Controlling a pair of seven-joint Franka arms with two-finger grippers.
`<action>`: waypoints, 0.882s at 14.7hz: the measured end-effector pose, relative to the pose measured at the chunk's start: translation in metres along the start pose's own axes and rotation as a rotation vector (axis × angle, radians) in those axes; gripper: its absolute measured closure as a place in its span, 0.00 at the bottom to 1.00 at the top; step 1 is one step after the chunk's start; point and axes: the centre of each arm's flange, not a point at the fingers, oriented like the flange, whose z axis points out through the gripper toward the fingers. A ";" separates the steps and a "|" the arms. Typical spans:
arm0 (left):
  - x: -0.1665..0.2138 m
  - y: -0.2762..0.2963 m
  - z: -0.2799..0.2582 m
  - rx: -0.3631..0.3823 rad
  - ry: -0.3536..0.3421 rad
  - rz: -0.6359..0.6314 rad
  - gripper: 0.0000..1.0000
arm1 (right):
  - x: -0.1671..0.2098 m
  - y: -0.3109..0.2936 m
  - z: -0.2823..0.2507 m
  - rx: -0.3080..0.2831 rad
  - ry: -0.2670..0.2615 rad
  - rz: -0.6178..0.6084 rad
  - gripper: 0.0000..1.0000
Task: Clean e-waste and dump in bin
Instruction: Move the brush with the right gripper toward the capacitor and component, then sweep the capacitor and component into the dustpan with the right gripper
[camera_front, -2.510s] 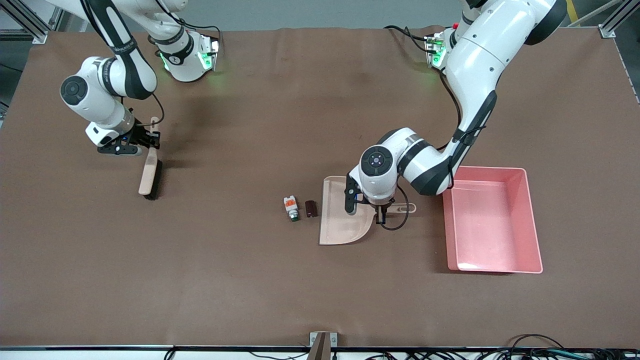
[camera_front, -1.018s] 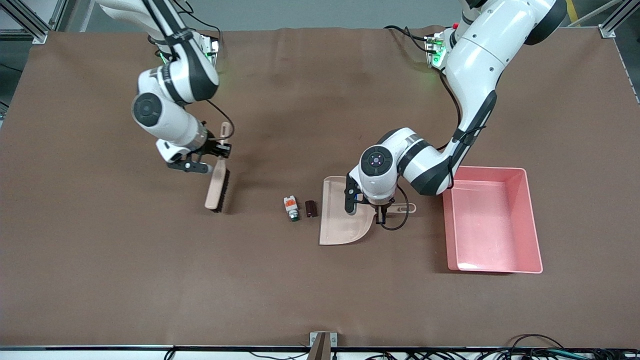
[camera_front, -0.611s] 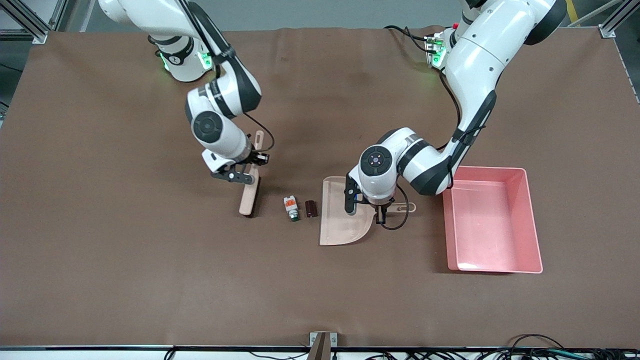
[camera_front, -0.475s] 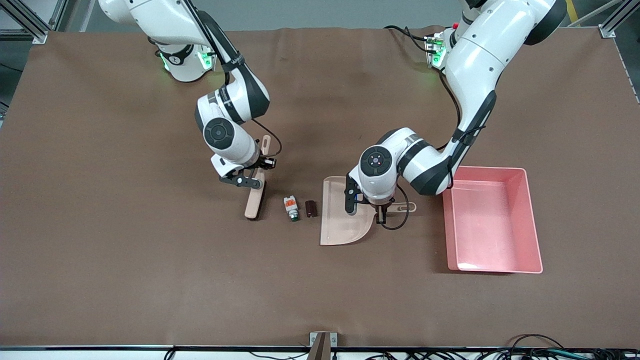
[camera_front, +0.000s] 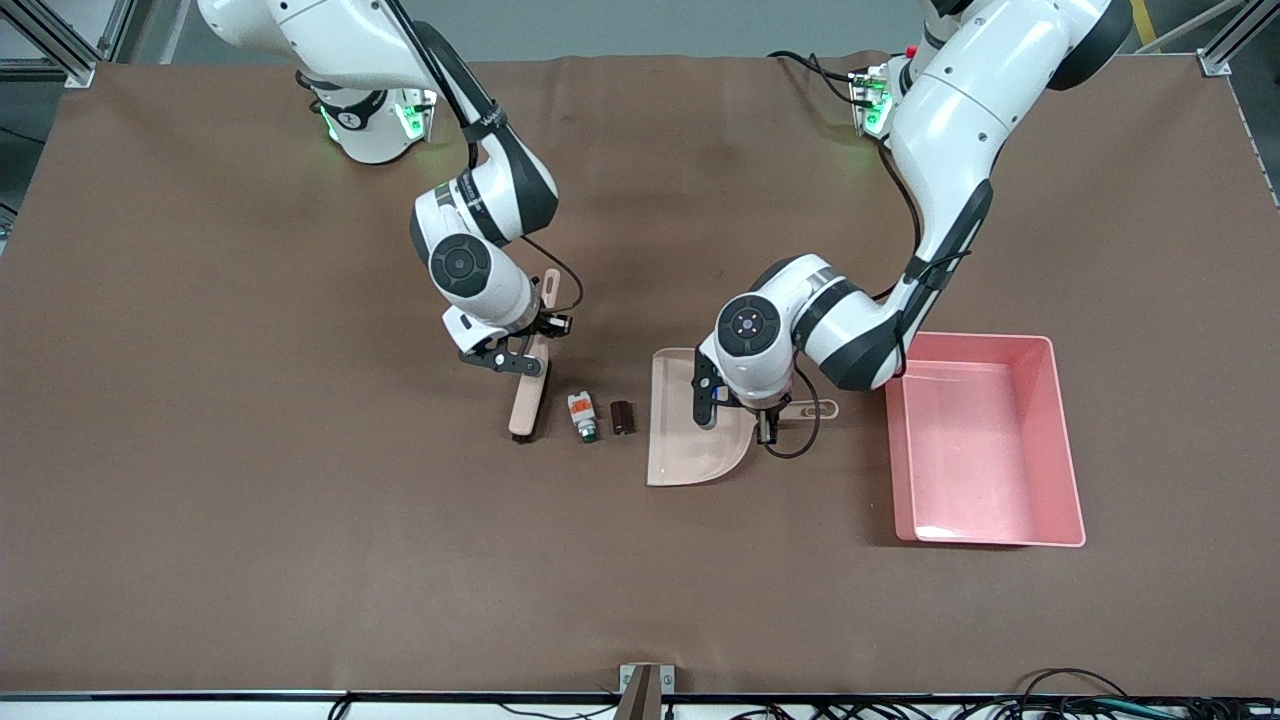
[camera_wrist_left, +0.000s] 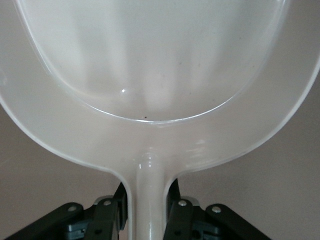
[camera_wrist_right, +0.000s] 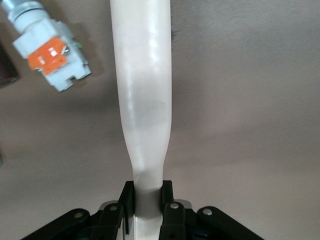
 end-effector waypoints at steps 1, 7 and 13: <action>0.000 0.000 0.000 0.000 0.000 -0.001 0.67 | -0.002 -0.005 0.001 0.002 -0.006 -0.003 0.74; 0.000 0.000 0.000 -0.001 -0.001 -0.003 0.67 | -0.004 -0.044 0.004 0.012 -0.023 0.005 0.74; 0.000 0.000 0.001 -0.002 -0.002 -0.004 0.67 | 0.003 -0.068 0.000 0.015 -0.036 0.003 0.74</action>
